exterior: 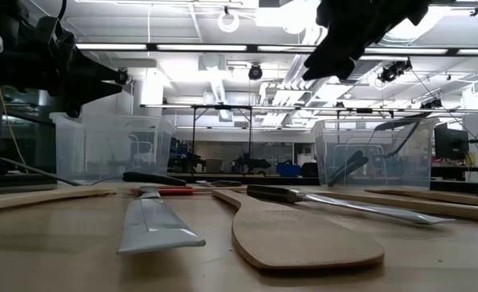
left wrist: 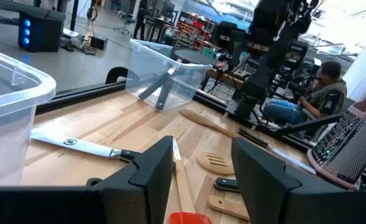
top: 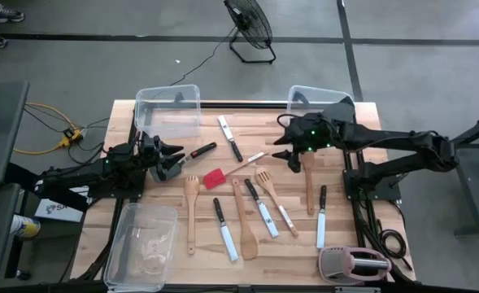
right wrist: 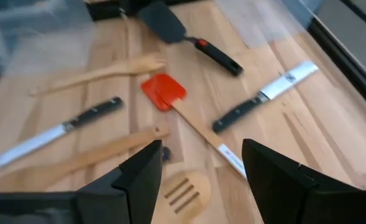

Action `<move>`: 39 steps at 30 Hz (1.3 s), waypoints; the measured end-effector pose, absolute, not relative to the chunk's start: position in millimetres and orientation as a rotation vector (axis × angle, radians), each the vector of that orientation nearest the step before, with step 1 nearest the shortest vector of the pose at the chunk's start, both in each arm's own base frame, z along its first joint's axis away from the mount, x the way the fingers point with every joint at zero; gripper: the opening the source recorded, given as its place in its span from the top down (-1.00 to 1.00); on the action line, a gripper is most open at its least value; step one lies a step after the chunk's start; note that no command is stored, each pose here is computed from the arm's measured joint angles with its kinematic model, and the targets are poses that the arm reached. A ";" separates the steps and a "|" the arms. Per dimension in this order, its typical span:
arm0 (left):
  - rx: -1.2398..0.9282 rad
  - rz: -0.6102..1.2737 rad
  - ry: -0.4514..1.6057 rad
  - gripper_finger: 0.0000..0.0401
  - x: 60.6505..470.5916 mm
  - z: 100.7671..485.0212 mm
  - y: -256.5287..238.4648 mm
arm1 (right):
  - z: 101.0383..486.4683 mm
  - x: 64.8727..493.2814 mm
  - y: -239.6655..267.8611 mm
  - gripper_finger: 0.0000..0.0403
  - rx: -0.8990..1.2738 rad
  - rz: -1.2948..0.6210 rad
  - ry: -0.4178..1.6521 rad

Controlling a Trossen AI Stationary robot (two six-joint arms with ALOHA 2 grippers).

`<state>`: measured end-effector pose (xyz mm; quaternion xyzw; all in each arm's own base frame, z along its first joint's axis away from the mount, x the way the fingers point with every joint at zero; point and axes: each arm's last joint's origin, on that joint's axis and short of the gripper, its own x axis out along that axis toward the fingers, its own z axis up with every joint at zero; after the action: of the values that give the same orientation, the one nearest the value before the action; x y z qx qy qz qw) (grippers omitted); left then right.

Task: Pick & Place Kitchen Items
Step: Put the black kitchen knife into the top left transparent bin

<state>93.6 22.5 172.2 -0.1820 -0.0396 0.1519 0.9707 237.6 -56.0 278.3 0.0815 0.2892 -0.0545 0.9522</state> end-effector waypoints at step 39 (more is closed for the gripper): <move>-0.368 0.307 -0.080 0.19 93.6 172.3 22.5 | 222.8 148.5 0.1 -0.06 1.318 -0.883 0.958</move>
<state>93.6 22.5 172.3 -0.1820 -0.0398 0.1519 0.9707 148.5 0.1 222.8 0.5687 0.4135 -0.3808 0.6005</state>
